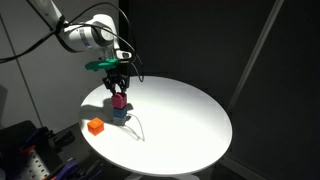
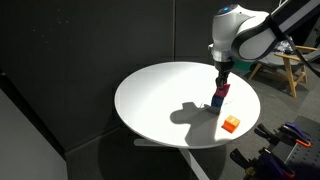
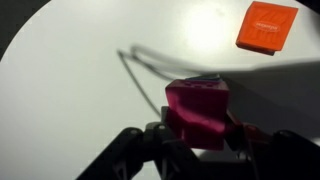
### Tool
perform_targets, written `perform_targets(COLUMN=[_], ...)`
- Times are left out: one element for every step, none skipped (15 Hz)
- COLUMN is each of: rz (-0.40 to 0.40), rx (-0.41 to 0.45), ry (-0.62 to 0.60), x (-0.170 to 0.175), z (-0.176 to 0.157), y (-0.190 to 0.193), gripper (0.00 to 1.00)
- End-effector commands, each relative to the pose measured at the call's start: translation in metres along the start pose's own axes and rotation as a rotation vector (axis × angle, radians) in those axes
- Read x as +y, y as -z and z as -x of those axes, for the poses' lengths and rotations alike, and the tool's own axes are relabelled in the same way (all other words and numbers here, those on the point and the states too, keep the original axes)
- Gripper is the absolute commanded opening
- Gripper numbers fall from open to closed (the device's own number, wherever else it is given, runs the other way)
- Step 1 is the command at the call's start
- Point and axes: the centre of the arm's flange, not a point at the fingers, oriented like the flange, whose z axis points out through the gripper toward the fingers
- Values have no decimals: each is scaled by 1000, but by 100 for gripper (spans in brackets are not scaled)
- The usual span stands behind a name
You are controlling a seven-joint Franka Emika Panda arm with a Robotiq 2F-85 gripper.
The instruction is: Pick up the pink block and put it on the blue block
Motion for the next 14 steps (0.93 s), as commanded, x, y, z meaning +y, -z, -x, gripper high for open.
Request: perform_targets(rz=[13,11,9,8,8,8,8,6,5,4,3,1,1,0], rx=[11,11,10,9,8,9,8,6,5,4,3,1,-1,-2], ry=[16,14,13,12,12,13,13,14,15,16,17,17,18,18], x=[6,6,6,6,6,6,6,6,5,5,5,4,4,4], z=[-8,-9,-11,-12,-13,-14,-14,-15,-15,-15,-15,-15,-15,-15], y=[1,0,0,0,0,-1,-2,-3,-4,-4,-6,-7,-8,-9], gripper=[27,27,27,27,27,27,27,27,27,27,27,27,27,27])
